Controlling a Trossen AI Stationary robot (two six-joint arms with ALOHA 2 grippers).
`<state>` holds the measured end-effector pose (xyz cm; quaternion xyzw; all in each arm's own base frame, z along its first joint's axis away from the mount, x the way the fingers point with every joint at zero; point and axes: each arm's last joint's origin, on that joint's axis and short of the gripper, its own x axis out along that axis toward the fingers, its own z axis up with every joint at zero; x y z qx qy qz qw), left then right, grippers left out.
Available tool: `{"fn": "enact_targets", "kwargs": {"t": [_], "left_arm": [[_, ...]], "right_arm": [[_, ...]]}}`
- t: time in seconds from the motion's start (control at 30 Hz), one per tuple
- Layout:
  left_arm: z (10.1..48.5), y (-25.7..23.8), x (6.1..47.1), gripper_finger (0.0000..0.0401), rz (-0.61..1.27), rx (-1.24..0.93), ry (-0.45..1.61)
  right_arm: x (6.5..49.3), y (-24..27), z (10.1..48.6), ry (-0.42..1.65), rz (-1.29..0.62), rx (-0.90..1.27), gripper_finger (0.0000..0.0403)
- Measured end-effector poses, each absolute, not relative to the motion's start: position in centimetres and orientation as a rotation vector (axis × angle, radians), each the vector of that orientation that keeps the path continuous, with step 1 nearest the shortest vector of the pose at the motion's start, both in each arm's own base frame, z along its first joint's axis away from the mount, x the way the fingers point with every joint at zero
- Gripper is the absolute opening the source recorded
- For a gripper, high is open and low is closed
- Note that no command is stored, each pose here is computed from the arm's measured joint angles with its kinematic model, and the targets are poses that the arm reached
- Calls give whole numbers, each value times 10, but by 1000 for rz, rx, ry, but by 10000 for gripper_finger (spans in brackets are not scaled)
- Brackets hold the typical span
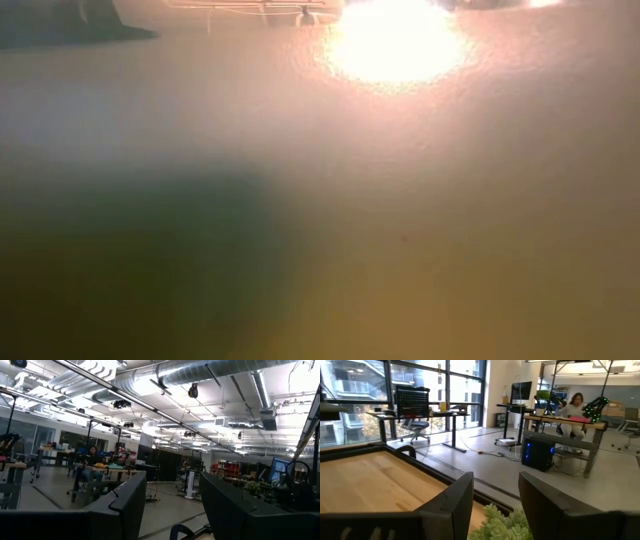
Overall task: Roll microfiber towels into tight, uniform cylinder then place into a basket
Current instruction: Return to Home Position
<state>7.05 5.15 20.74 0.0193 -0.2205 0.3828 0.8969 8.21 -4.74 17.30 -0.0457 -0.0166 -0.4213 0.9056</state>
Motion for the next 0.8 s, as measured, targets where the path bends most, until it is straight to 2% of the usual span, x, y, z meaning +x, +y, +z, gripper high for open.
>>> {"fn": "enact_targets", "kwargs": {"t": [0.8], "left_arm": [[207,52,71,175,792,40,-456]], "right_arm": [[82,-48,173,-34,-882,-94,149]]}}
